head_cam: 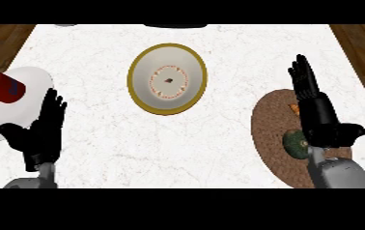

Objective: Pick the squash from the placemat and place it in the bowl

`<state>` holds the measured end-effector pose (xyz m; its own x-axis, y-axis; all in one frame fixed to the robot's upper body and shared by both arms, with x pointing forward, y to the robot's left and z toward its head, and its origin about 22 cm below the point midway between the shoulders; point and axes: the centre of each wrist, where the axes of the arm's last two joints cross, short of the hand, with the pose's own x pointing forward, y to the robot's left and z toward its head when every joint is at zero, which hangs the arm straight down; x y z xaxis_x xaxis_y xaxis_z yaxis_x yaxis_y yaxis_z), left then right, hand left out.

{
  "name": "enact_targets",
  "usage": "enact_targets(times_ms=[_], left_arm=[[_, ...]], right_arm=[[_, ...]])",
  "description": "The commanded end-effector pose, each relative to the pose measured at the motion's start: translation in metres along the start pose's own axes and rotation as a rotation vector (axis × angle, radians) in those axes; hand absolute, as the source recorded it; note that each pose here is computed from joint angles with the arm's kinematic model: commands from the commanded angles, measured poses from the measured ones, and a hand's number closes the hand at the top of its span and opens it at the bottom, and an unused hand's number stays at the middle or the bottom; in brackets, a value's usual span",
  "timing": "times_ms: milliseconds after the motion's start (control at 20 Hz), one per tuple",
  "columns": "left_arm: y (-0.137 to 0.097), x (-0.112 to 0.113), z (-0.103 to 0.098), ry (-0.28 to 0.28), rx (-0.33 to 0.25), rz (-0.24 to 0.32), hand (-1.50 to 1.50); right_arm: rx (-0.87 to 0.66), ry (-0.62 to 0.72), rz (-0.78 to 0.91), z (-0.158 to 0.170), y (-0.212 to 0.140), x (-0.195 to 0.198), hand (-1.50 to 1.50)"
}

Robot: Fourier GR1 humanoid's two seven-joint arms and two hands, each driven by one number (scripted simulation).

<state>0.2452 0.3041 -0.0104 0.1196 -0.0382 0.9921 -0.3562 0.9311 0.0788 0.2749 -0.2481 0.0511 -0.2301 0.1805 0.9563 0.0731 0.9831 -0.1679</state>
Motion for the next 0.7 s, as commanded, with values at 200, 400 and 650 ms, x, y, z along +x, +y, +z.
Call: enact_targets(times_ms=[200,400,650], left_arm=[[-0.041,0.032,0.004,-0.171,-0.396,-0.083,0.0],[-0.069,0.036,0.016,-0.183,-0.579,-0.087,0.0],[-0.084,0.031,0.031,-0.175,-0.688,-0.072,0.0]], right_arm=[[-0.505,0.053,0.144,0.03,-0.049,-0.015,1.5],[-0.746,0.299,0.381,0.072,-0.074,-0.057,1.5],[-0.747,0.232,0.466,0.073,-0.041,-0.057,-1.5]])
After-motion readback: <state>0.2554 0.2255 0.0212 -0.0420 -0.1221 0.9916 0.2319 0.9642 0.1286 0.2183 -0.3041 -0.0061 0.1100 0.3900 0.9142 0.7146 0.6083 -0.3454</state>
